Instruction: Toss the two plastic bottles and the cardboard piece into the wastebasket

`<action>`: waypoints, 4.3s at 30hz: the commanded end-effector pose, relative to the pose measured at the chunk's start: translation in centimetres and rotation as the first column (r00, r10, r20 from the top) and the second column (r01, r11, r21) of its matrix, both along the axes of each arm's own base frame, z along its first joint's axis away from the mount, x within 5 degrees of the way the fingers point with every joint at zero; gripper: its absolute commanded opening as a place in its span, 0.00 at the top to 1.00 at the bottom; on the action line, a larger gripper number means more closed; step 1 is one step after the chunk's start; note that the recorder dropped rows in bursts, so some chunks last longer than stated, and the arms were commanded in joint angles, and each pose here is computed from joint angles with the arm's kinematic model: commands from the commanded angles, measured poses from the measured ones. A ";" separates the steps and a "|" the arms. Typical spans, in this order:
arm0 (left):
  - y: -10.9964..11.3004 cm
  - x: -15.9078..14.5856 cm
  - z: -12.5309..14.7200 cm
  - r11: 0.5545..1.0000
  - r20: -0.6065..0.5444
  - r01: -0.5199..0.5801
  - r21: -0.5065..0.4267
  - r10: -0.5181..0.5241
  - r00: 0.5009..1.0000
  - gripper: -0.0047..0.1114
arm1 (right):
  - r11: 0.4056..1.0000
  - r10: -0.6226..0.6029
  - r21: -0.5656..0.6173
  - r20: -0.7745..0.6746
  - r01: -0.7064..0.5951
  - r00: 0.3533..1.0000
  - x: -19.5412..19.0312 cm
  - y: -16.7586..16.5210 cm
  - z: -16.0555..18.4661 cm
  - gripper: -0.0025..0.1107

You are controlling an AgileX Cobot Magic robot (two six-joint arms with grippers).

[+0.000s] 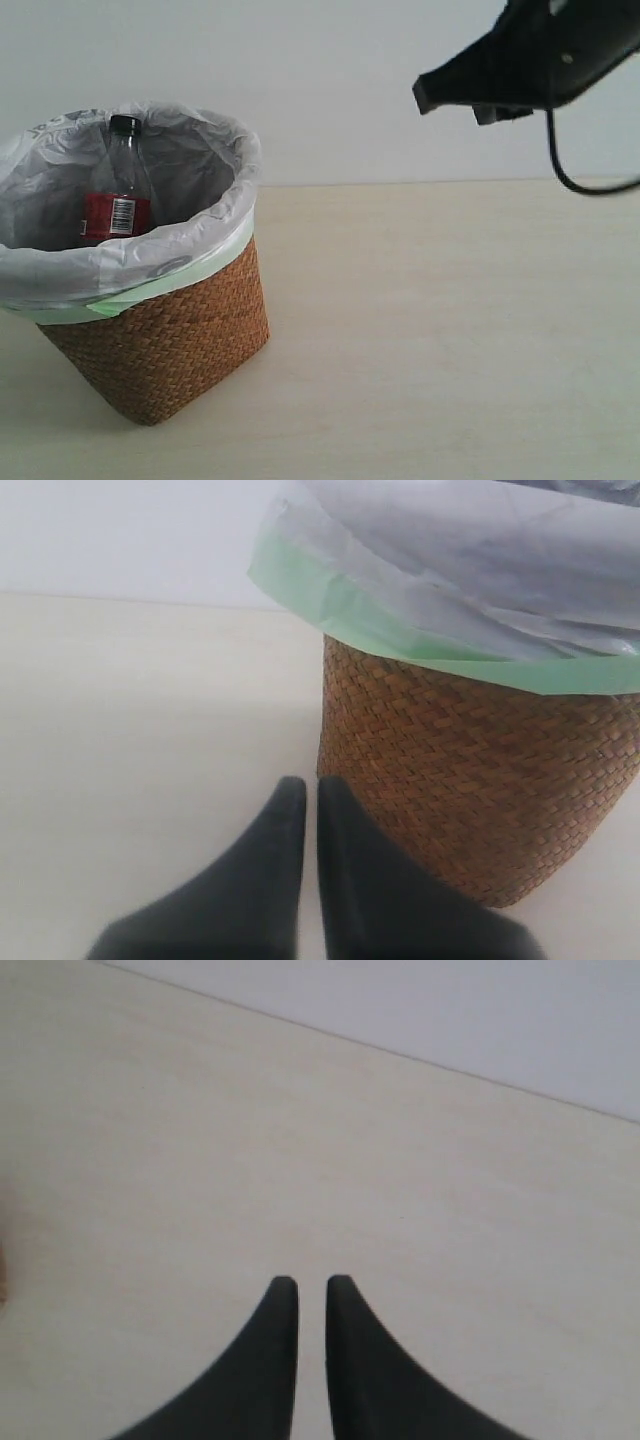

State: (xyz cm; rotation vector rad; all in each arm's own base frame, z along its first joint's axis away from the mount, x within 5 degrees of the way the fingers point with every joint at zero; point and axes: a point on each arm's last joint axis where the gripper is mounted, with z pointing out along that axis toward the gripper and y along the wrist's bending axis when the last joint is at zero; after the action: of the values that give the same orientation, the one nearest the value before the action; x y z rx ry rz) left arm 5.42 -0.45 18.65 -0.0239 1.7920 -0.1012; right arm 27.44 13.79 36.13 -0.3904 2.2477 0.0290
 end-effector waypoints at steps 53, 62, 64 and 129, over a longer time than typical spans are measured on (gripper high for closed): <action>0.0 0.0 -0.1 1.000 0.000 -0.002 -0.002 0.002 1.000 0.93 | 0.693 -0.276 0.692 0.513 -0.202 0.812 -22.9 -12.2 -9.4 0.92; 0.0 0.0 -0.1 1.000 0.000 -0.002 -0.002 0.002 1.000 0.93 | 0.710 -0.357 0.698 0.470 -0.092 0.807 -22.3 -12.6 -13.0 0.92; 0.0 0.0 -0.1 1.000 0.000 -0.002 -0.002 0.002 1.000 0.93 | 0.733 -0.371 0.677 0.480 -0.067 0.795 -22.3 -12.7 -13.1 0.92; 0.0 0.0 -0.1 1.000 0.000 -0.002 -0.002 0.002 1.000 0.93 | 0.932 -0.257 0.338 0.355 0.133 0.899 -22.1 -13.3 -17.9 0.92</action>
State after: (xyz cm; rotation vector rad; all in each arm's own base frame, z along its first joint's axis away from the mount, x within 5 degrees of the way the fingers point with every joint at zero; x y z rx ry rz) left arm 5.42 -0.45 18.65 -0.0239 1.7920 -0.1012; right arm 5.34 0.54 18.33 0.0142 1.8313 0.1933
